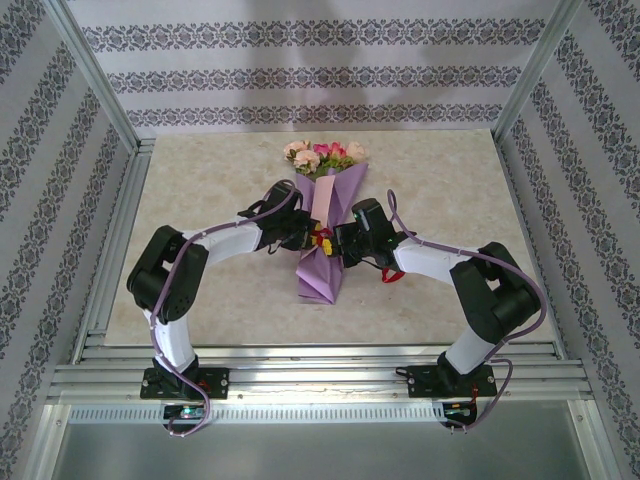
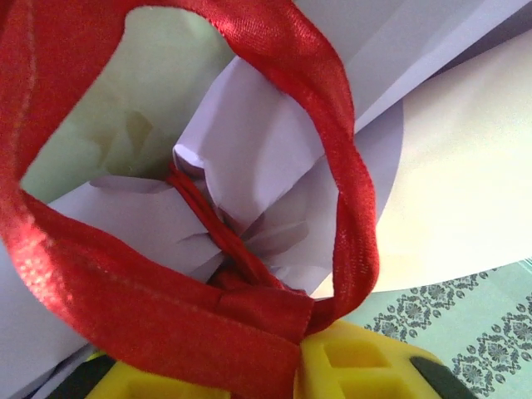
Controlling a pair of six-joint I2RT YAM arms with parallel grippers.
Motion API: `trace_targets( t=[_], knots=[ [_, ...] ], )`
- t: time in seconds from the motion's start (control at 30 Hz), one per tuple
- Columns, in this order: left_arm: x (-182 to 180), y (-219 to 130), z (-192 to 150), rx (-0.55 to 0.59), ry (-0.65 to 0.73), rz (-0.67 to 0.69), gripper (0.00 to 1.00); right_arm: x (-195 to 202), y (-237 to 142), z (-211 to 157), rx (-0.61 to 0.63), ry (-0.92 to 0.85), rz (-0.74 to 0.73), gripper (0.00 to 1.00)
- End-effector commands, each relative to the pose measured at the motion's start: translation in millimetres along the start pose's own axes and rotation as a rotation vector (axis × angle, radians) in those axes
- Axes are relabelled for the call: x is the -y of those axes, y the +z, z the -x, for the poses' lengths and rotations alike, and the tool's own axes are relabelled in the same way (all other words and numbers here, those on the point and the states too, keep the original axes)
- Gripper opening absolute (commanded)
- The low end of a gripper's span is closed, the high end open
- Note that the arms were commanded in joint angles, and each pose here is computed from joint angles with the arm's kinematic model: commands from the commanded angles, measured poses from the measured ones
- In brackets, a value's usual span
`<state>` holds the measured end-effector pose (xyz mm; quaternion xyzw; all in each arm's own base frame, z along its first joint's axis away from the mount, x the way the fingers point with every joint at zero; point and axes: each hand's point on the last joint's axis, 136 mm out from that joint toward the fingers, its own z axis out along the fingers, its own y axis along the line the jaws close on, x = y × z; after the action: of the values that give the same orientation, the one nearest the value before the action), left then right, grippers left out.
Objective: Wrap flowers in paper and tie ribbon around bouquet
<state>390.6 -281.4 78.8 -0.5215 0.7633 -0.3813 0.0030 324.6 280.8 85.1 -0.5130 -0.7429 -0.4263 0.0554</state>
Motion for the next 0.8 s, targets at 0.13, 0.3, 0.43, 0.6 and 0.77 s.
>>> trace_targets(
  t=[0.13,0.3,0.43,0.6,0.77],
  knots=[
    [14.1,1.8,2.8,-0.009,0.014,-0.031,0.09,-1.9,-1.0,0.3,-0.018,0.016,0.004,0.00],
    [27.6,-5.5,5.4,0.014,0.053,-0.114,0.00,2.8,-2.2,7.4,-0.009,0.025,-0.002,0.00],
    [34.9,-8.7,3.5,-0.004,0.066,-0.203,0.00,1.9,-4.4,14.3,-0.006,0.033,0.002,0.00],
    [36.2,-10.5,0.4,-0.031,0.074,-0.255,0.00,-3.7,-2.4,16.0,-0.023,0.040,0.006,0.00],
    [36.3,-13.8,1.3,-0.030,0.075,-0.293,0.00,-10.3,-2.1,10.3,-0.041,0.037,0.014,0.00]
  ],
)
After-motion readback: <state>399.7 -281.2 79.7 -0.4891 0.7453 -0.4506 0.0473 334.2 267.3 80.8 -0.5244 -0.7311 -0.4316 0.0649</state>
